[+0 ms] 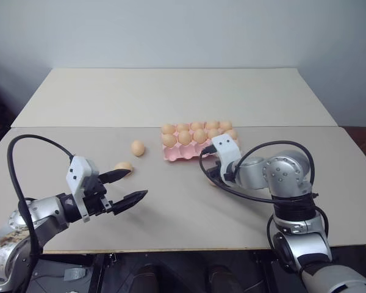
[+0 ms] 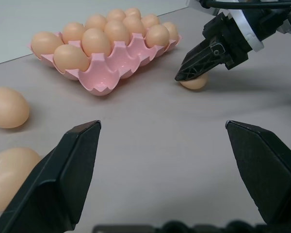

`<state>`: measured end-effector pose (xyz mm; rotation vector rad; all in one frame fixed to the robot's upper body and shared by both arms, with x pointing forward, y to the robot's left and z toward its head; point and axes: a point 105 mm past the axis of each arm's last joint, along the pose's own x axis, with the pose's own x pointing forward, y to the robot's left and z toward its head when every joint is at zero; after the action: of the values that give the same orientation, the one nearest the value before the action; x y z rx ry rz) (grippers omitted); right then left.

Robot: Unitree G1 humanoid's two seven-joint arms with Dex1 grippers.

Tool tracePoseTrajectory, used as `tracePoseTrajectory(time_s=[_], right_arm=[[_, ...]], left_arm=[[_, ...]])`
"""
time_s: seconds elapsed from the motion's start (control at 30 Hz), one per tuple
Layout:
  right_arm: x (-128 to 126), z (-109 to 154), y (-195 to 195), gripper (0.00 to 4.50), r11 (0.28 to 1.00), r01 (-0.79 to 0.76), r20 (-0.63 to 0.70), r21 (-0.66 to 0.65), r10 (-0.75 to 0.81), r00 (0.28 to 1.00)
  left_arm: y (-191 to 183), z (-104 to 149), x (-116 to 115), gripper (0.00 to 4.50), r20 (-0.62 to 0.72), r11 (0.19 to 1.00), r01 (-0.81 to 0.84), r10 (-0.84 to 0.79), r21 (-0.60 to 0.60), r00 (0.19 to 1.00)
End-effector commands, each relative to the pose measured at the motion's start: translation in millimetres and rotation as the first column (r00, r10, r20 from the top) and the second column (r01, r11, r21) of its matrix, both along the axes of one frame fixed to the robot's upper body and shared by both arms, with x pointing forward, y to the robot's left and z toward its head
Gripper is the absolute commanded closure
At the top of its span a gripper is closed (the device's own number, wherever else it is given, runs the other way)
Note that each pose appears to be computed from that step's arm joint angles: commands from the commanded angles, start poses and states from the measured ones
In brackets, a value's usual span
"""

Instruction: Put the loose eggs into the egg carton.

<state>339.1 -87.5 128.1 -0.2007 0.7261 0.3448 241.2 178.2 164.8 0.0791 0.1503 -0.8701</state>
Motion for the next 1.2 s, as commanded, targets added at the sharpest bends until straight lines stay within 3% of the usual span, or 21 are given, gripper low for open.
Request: tracePoseTrajectory(time_s=[0.03,0.13,0.27,0.43,0.8,1.2], right_arm=[[1,9,-2,3.07,1.000,-0.001,0.038,0.001,0.001,0.999],[0,27,0,3.10,0.999,-0.047,0.098,0.022,0.044,0.994],[-4,74,15,3.10,0.983,-0.169,0.252,0.072,0.146,0.957],[2,98,27,3.13,0.972,-0.219,0.378,0.089,0.171,0.910],[47,70,23,3.15,0.983,-0.181,0.436,0.018,0.155,0.886],[58,68,32,3.15,0.977,-0.215,0.508,-0.011,0.191,0.840]], left_arm=[[-3,13,-1,0.00,0.061,1.000,0.018,-0.019,0.002,0.998],[-3,13,-1,0.00,0.062,1.000,0.015,-0.015,0.003,0.998],[-1,12,2,0.00,0.067,1.000,-0.007,0.007,-0.003,0.998],[-5,10,5,0.00,0.071,1.000,-0.019,0.020,-0.017,0.997],[-14,10,4,0.00,0.080,1.000,-0.011,0.013,-0.028,0.997],[-14,11,-2,0.00,0.082,0.999,-0.025,0.027,-0.028,0.996]])
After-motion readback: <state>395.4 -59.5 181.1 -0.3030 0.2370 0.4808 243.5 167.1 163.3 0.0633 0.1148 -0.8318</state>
